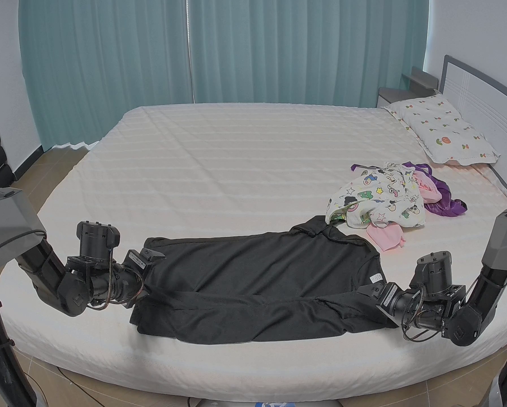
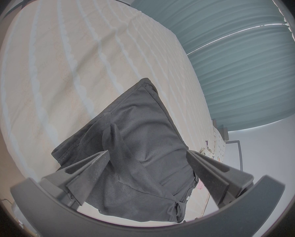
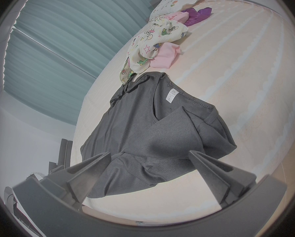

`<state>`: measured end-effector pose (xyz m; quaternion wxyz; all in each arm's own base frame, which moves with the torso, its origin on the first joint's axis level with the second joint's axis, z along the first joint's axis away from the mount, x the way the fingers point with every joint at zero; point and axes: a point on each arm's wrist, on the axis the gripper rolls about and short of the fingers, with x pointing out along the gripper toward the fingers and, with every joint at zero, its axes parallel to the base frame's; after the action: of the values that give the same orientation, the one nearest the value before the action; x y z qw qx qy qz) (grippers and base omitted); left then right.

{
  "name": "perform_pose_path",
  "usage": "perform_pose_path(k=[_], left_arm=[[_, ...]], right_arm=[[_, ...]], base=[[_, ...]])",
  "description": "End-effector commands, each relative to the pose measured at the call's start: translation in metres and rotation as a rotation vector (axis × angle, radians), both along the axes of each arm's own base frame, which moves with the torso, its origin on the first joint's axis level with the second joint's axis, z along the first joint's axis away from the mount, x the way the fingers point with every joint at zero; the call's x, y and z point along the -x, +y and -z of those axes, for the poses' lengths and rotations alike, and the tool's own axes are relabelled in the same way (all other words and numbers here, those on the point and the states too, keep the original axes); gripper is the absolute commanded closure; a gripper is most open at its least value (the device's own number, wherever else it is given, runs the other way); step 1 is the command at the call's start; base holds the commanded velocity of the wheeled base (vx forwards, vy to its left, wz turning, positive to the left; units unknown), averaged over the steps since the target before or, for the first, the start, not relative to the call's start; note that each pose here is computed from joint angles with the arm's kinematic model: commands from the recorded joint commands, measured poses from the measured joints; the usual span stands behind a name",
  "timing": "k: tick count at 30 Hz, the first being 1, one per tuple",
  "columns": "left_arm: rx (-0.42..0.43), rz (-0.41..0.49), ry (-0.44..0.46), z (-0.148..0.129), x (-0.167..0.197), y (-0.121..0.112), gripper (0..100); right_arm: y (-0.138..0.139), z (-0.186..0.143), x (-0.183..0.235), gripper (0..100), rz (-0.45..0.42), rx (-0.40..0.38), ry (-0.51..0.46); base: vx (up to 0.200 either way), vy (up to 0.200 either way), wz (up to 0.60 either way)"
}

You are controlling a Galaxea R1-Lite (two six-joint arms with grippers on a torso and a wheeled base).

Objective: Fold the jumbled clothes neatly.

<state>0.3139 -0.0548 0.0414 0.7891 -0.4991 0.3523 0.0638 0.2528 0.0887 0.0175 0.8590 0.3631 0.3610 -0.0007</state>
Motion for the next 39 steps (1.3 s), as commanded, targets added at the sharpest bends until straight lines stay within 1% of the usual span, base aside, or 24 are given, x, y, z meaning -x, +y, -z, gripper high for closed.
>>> perform_pose_path(k=[1, 5, 11, 15, 24, 25, 27, 28, 29, 30, 32, 35, 39], left_arm=[[0.0, 0.001, 0.003, 0.001, 0.0, 0.0, 0], [0.001, 0.002, 0.005, 0.002, 0.0, 0.0, 0], [0.0, -0.001, 0.002, 0.004, -0.001, 0.0, 0], [-0.001, 0.002, -0.016, 0.004, 0.0, 0.0, 0], [-0.021, 0.013, -0.01, 0.004, 0.005, -0.002, 0], [-0.044, 0.044, 0.002, 0.007, 0.01, -0.006, 0], [-0.072, 0.069, 0.007, 0.009, 0.014, -0.007, 0], [-0.11, 0.101, 0.02, 0.013, 0.02, -0.007, 0], [-0.119, 0.106, 0.022, 0.014, 0.021, -0.007, 0], [-0.169, 0.136, 0.027, 0.017, 0.025, -0.007, 0], [-0.199, 0.139, 0.032, 0.019, 0.026, -0.006, 0], [-0.25, 0.114, 0.029, 0.02, 0.026, -0.005, 0], [-0.373, 0.13, 0.033, 0.024, 0.03, -0.002, 0]], right_arm=[[0.0, 0.0, 0.0, 0, 0.0, -0.002, 0.002], [0.0, 0.0, 0.0, 0, -0.003, -0.001, 0.001], [0.0, 0.001, 0.0, 0, -0.003, -0.001, 0.003], [0.0, 0.0, 0.0, 0, -0.003, -0.001, 0.001], [0.0, 0.001, 0.0, 0, -0.003, -0.001, 0.003], [0.0, 0.001, 0.0, 0, -0.003, -0.001, 0.003], [0.0, 0.001, 0.0, 0, -0.003, -0.001, 0.003], [0.0, 0.001, 0.0, 0, -0.003, -0.001, 0.003], [0.0, 0.001, 0.0, 0, -0.003, -0.001, 0.003], [0.0, 0.001, 0.0, 0, -0.003, -0.001, 0.003], [0.0, 0.001, 0.0, 0, -0.003, -0.001, 0.003], [0.0, 0.002, 0.0, 0, -0.003, 0.001, 0.007], [0.0, 0.003, 0.0, 0, -0.003, 0.002, 0.011]], base=[[0.0, 0.0, 0.0], [0.0, 0.0, 0.0], [0.2, 0.0, 0.0], [0.0, 0.0, 0.0], [0.0, 0.0, 0.0], [0.0, 0.0, 0.0], [0.0, 0.0, 0.0], [0.0, 0.0, 0.0], [0.0, 0.0, 0.0], [0.0, 0.0, 0.0], [0.0, 0.0, 0.0], [0.0, 0.0, 0.0], [0.0, 0.0, 0.0]])
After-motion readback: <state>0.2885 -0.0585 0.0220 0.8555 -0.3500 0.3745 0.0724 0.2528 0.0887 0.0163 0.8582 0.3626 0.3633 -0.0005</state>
